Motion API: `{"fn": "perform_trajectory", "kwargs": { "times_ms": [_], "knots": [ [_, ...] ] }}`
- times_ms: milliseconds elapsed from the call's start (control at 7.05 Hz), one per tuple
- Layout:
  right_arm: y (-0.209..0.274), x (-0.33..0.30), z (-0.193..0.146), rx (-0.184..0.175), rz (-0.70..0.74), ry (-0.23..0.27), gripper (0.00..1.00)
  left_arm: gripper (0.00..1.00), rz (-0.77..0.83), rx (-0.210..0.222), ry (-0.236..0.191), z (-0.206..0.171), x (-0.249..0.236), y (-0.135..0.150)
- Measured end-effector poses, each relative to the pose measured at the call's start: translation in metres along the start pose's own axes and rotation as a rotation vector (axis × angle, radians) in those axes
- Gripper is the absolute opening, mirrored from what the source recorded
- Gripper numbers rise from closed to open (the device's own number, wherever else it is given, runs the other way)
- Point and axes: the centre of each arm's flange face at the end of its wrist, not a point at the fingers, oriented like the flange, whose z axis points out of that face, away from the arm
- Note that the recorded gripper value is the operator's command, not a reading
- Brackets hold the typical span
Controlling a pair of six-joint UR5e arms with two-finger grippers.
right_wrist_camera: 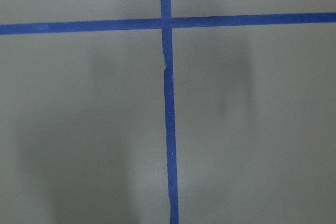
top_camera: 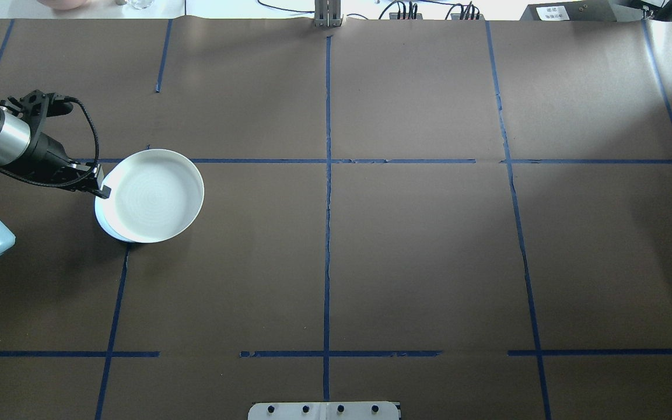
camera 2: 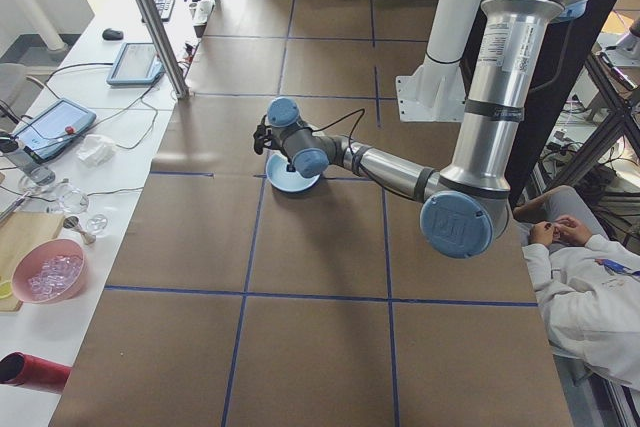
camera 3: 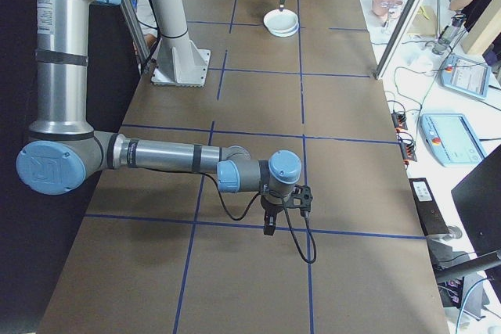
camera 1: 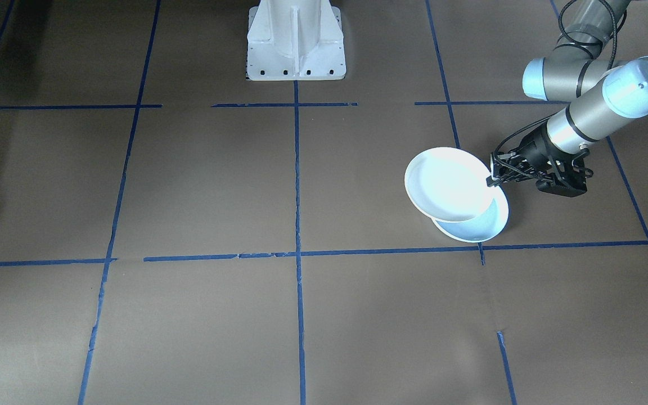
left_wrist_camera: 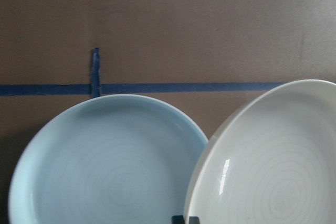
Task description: Stack plate in center
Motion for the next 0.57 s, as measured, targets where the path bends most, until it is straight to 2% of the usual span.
{"fn": "perform_trajectory", "kwargs": {
  "times_ms": [284,568],
  "knots": [
    [0.000,0.000,0.000,0.000,0.000,0.000,1.00,0.00,0.010,-0.011,-0.045,-0.004,-0.027,-0.002],
    [0.000,0.000,0.000,0.000,0.000,0.000,1.00,0.00,0.005,-0.014,-0.061,-0.005,-0.037,-0.007]
  ]
}}
